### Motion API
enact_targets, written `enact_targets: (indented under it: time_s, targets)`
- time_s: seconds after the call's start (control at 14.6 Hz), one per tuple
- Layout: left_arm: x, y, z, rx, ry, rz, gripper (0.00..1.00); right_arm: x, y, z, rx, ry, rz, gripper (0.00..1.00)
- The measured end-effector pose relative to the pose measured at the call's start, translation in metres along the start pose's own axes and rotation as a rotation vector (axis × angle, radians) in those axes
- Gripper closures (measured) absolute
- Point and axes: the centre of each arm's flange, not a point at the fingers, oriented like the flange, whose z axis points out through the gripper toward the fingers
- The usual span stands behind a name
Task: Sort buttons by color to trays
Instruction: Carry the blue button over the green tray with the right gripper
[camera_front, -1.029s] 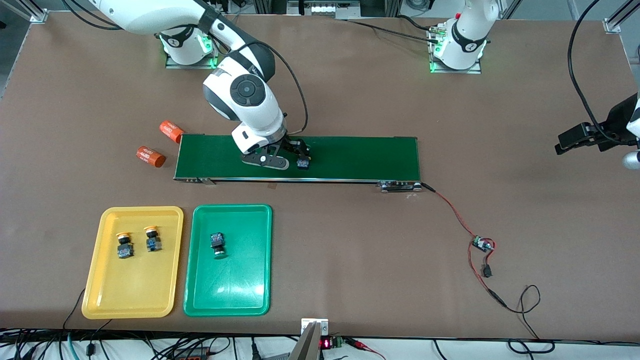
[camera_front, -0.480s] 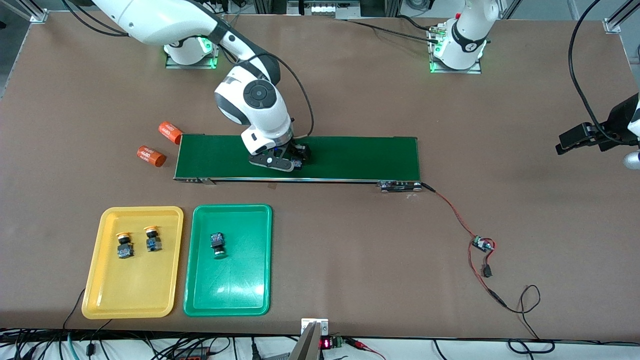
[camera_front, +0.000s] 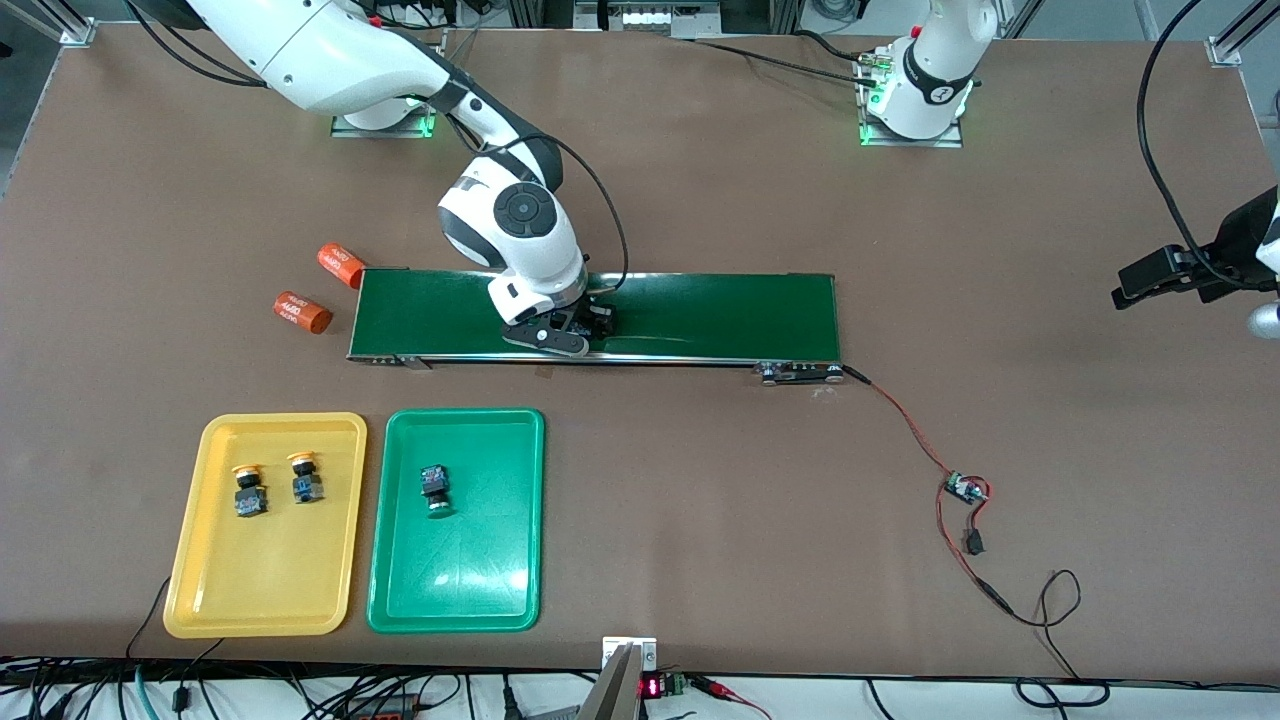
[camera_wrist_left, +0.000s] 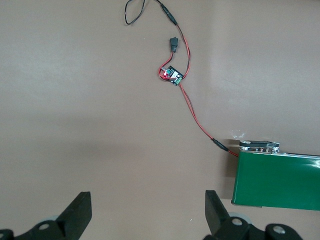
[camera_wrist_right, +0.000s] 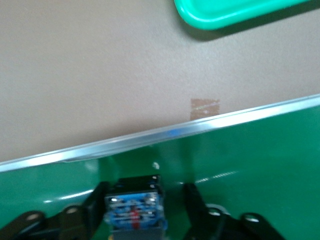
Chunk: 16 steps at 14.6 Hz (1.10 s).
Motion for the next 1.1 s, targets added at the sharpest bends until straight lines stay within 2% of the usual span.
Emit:
enact_targets:
  time_s: [0.14, 0.34, 0.55, 0.69, 0.89, 1.1]
  targets:
    - [0.0, 0.0, 0.0, 0.0, 0.0, 0.0, 0.0, 0.01, -0.001, -0.009, 0.002, 0.014, 0.012, 0.57]
    - [0.0, 0.0, 0.0, 0.0, 0.0, 0.0, 0.0, 0.055, 0.002, -0.041, -0.026, 0.057, 0.019, 0.58]
    - [0.0, 0.0, 0.0, 0.0, 0.0, 0.0, 0.0, 0.101, 0.002, -0.087, -0.012, 0.113, -0.062, 0.58]
    - [0.0, 0.0, 0.0, 0.0, 0.0, 0.0, 0.0, 0.131, 0.012, -0.099, -0.011, 0.141, -0.136, 0.58]
    - [0.0, 0.0, 0.0, 0.0, 0.0, 0.0, 0.0, 0.182, 0.036, -0.077, -0.006, 0.159, -0.228, 0.58]
    - [0.0, 0.001, 0.0, 0.0, 0.0, 0.001, 0.0, 0.22, 0.054, -0.026, 0.051, 0.196, -0.266, 0.58]
